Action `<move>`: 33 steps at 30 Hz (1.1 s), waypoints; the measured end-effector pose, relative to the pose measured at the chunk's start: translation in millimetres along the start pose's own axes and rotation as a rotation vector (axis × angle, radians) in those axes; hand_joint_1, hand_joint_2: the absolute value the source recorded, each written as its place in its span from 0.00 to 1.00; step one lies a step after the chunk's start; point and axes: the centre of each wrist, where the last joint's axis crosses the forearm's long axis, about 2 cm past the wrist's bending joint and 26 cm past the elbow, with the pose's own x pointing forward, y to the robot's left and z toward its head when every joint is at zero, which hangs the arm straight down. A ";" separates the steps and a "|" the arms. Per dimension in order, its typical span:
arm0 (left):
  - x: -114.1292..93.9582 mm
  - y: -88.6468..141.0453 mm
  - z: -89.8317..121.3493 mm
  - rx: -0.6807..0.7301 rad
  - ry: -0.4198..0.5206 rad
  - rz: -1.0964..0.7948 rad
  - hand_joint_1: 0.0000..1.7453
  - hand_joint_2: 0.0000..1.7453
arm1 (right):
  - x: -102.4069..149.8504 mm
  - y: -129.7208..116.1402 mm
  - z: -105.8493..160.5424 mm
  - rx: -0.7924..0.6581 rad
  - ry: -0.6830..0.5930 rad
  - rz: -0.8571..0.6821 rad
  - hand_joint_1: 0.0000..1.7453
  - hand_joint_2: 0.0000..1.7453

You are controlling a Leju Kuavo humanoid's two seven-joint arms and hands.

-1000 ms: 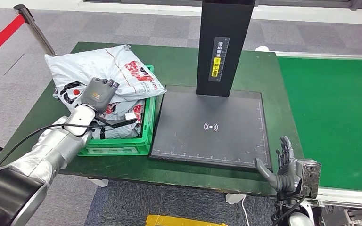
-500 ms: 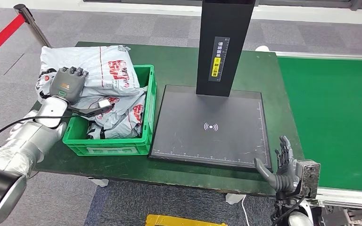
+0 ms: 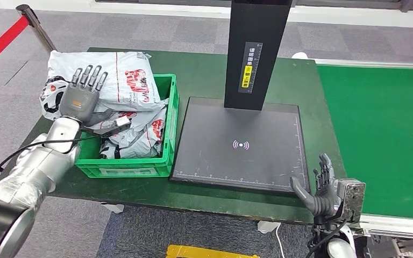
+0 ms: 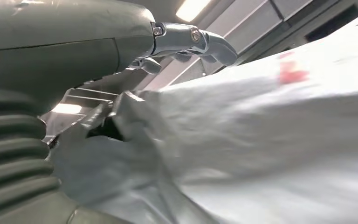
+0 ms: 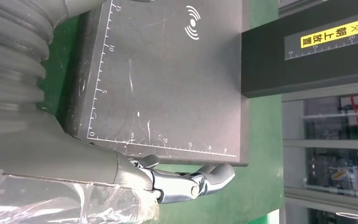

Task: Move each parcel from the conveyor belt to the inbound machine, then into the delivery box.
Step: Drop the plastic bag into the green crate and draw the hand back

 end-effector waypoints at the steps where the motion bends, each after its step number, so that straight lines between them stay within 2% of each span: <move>1: 3.8 0.0 2.2 0.005 -0.003 0.008 0.00 0.00 | 0.0 -0.1 0.1 -0.001 0.000 0.001 0.00 1.00; 12: 17.5 3.1 10.3 0.035 -0.021 0.049 0.00 0.00 | -0.1 -0.2 0.3 -0.003 0.001 0.002 0.00 1.00; 15: 28.8 3.8 19.3 0.028 -0.020 0.069 0.00 0.00 | -0.1 -0.8 0.4 -0.003 0.001 0.004 0.00 1.00; 21: 51.6 13.4 40.1 0.013 0.044 0.093 0.00 0.00 | -1.8 -3.4 6.1 -0.011 0.014 0.006 0.00 1.00; 24: 62.0 18.7 59.5 -0.001 0.037 0.107 0.00 0.00 | -3.0 -4.1 13.6 -0.017 0.027 0.009 0.00 1.00; 26: 70.6 24.6 75.4 0.024 0.001 0.142 0.00 0.00 | -3.3 -4.5 18.9 -0.022 0.035 0.014 0.00 1.00; 29: 85.5 41.2 104.3 0.136 -0.107 0.260 0.00 0.00 | -2.7 -5.7 26.9 -0.031 0.044 0.028 0.00 1.00; 33: 101.5 70.6 139.9 0.314 -0.167 0.488 0.00 0.00 | -0.8 -6.0 32.6 -0.036 0.051 0.040 0.00 1.00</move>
